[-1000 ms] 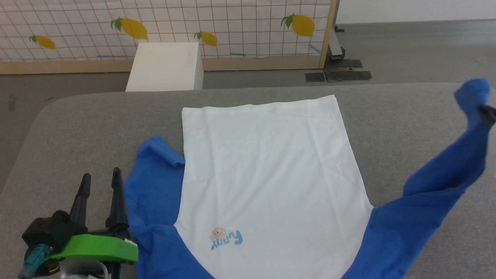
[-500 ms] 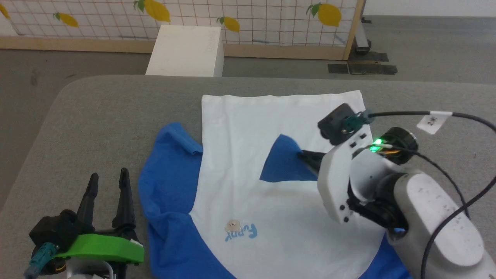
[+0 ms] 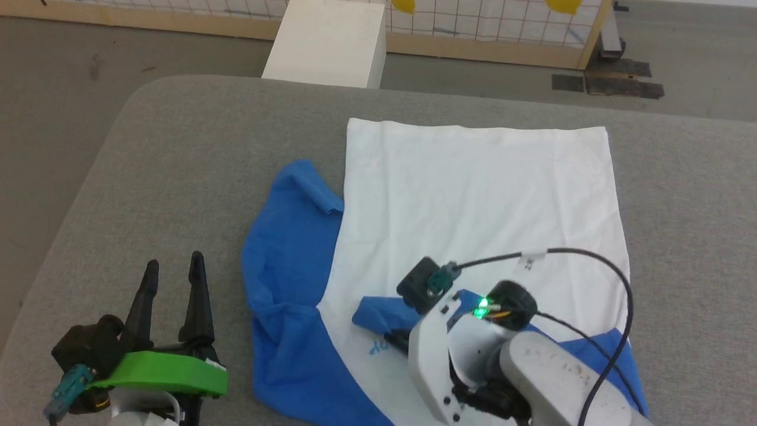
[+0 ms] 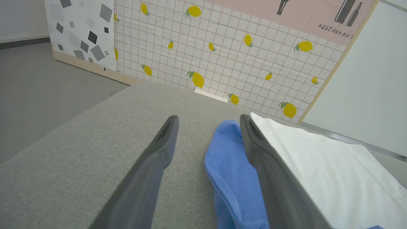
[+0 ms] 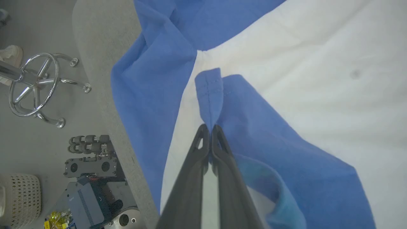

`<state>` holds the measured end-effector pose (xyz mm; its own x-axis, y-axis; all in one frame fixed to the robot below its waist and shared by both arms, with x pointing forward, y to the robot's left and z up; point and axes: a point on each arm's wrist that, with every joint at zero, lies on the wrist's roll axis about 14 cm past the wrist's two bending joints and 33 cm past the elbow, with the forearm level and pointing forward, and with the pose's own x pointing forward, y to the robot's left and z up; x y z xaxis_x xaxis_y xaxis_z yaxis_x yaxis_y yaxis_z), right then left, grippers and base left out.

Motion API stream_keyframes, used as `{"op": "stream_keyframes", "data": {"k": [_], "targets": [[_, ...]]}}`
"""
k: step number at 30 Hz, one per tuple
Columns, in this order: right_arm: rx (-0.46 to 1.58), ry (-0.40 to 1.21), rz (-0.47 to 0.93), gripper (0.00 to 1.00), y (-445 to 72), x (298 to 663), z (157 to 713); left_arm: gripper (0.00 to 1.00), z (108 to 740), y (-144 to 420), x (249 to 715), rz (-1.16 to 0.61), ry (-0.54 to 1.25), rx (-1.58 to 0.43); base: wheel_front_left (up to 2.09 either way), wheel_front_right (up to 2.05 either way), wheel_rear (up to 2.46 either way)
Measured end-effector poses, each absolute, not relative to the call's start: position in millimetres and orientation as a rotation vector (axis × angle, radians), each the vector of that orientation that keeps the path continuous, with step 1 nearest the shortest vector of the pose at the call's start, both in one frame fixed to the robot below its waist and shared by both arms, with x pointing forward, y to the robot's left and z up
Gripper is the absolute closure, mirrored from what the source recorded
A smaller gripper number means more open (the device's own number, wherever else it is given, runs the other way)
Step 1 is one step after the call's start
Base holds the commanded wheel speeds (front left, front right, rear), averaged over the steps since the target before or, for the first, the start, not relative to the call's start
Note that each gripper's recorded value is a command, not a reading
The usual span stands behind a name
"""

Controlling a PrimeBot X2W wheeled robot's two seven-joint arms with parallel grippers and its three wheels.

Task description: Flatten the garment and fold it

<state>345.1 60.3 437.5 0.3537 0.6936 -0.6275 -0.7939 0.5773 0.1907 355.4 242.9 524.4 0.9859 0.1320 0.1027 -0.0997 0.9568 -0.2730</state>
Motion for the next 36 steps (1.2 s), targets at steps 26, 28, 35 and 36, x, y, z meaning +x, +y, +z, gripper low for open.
{"op": "stream_keyframes", "data": {"k": [26,28,35,36], "targets": [[0.336,0.083,0.336,0.00,-129,450,584,0.00,537,223,364,0.044,-0.144,-0.285,0.00,0.00,0.00],[0.348,0.060,0.220,0.00,-165,445,581,0.00,538,219,365,0.033,-0.142,-0.288,0.00,0.00,0.00],[0.347,0.077,-0.012,0.00,-234,414,558,0.00,534,210,370,0.009,-0.120,-0.304,0.00,0.00,0.00],[0.348,0.085,-0.026,0.00,-237,412,555,0.00,532,209,371,0.006,-0.109,-0.303,0.00,0.00,0.00]]}}
